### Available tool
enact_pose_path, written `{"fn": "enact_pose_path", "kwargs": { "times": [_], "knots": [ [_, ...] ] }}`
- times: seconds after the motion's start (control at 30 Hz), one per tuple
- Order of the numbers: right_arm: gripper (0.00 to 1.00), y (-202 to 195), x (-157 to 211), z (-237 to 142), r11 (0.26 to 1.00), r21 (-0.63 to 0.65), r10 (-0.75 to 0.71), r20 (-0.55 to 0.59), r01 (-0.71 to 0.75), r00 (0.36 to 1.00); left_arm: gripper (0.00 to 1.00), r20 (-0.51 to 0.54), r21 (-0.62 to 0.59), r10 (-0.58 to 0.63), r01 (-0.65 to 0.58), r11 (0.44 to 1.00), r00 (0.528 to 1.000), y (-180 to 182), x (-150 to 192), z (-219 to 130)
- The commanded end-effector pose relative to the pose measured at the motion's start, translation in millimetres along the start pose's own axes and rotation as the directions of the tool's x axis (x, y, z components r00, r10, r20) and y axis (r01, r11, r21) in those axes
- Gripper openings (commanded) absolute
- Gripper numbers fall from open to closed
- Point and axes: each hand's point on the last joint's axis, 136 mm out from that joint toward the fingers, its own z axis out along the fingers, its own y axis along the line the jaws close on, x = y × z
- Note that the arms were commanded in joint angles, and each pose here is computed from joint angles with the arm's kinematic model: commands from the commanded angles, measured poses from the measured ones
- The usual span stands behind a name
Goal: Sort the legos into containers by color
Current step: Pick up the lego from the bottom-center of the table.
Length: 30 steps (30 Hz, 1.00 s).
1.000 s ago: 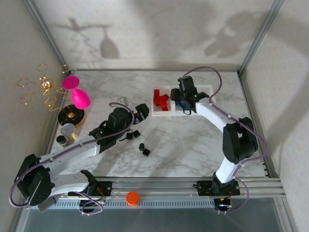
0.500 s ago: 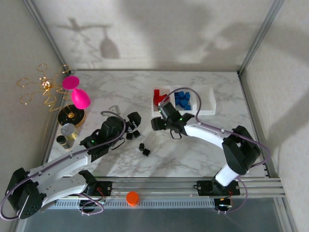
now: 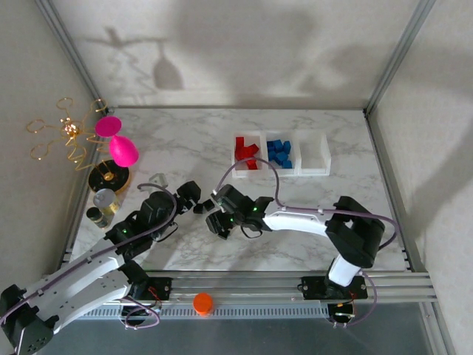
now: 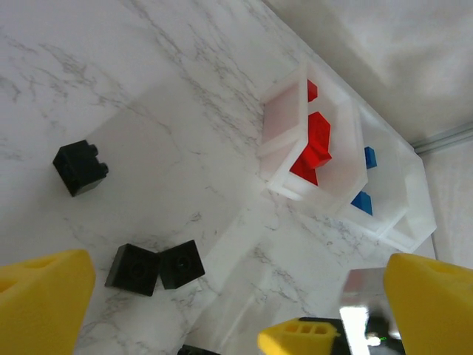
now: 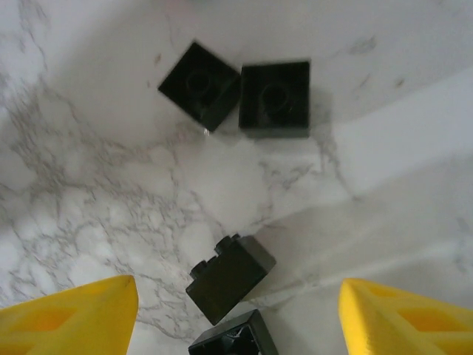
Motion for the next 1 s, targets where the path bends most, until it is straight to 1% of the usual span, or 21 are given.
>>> {"fn": "enact_pose_path", "kwargs": {
  "times": [0.0,0.33,0.7,0.97],
  "knots": [
    [0.7,3,-3,9,0.999,0.034,-0.008,0.002,0.008,1.0,1.0,0.021,-0.066,-0.015,0.017,0.998,1.0,20,-1,-4],
    [0.62,6,-7,30,0.998,0.056,-0.042,-0.022,0.043,0.999,1.0,0.03,-0.068,-0.017,0.019,0.997,0.999,22,-3,-6],
    [0.6,4,10,46,0.993,0.09,-0.068,-0.078,0.075,0.995,1.0,0.028,-0.068,-0.019,0.021,0.997,0.999,23,-2,-6],
    [0.51,1,14,46,0.99,0.115,-0.072,-0.085,0.082,0.994,1.0,0.028,-0.056,-0.026,0.028,0.998,0.999,21,-2,-5]
  ]
}}
